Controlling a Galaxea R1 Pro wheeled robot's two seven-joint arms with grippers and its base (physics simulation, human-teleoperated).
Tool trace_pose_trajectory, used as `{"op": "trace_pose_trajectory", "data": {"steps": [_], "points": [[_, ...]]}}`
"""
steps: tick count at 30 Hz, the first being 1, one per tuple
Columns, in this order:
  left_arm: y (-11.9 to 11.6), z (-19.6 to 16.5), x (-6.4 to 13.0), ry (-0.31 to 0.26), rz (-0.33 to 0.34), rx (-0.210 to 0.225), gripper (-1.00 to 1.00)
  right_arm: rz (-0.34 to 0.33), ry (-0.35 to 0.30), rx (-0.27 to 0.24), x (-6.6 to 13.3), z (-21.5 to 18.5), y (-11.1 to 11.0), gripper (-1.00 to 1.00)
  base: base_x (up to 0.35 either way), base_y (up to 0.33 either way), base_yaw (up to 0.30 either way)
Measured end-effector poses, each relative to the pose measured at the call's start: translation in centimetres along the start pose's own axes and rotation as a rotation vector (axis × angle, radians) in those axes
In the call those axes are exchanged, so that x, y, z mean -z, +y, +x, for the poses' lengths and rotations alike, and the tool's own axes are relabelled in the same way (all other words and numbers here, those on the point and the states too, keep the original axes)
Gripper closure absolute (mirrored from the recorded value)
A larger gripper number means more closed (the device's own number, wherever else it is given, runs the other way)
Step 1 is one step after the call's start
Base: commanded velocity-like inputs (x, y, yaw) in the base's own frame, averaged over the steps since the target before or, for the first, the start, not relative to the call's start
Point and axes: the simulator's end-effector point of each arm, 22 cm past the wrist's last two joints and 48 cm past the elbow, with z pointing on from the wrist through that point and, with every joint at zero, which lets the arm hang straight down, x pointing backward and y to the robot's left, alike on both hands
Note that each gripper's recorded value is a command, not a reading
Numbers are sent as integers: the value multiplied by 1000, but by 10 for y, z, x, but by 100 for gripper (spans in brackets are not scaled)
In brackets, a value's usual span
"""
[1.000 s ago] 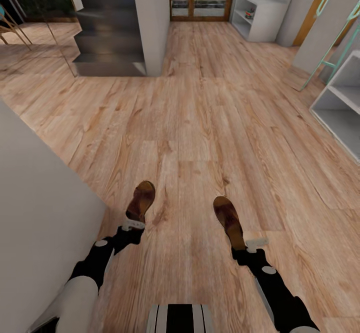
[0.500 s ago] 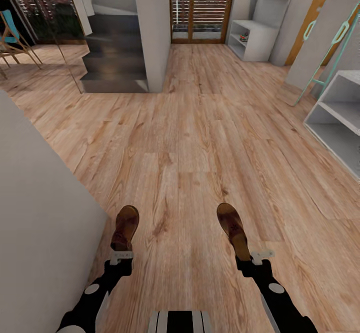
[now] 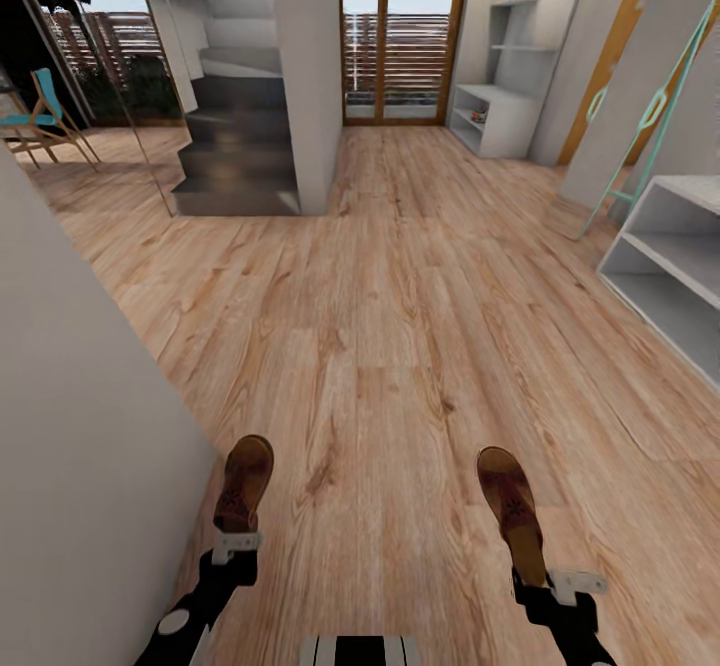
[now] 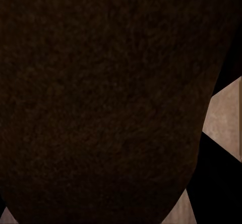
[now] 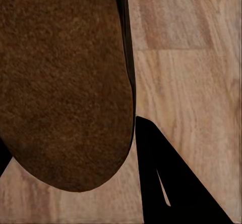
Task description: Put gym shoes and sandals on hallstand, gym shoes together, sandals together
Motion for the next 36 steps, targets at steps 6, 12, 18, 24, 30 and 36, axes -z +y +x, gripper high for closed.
{"op": "trace_pose_trajectory", "data": {"steps": [6, 12, 18, 24, 30, 36], "points": [[-1, -16, 6, -24, 1, -2, 100, 0, -30, -16, 9, -2, 0, 100, 0, 0, 0], [-1, -32, 14, -31, -11, -2, 100, -3, -31, -22, 18, -11, 1, 100, 0, 0, 0], [8, -50, 23, -45, -58, -3, 100, -5, -38, -25, 26, -25, 1, 100, 0, 0, 0], [9, -59, 26, -56, -68, -10, 100, -7, -43, -26, 29, -32, 1, 100, 0, 0, 0], [7, -63, 28, -64, -66, -14, 100, -4, -52, -28, 30, -36, 0, 100, 140, -22, 0], [5, -63, 28, -65, -63, -12, 100, -3, -53, -29, 30, -37, 1, 100, 294, -147, 0]]}}
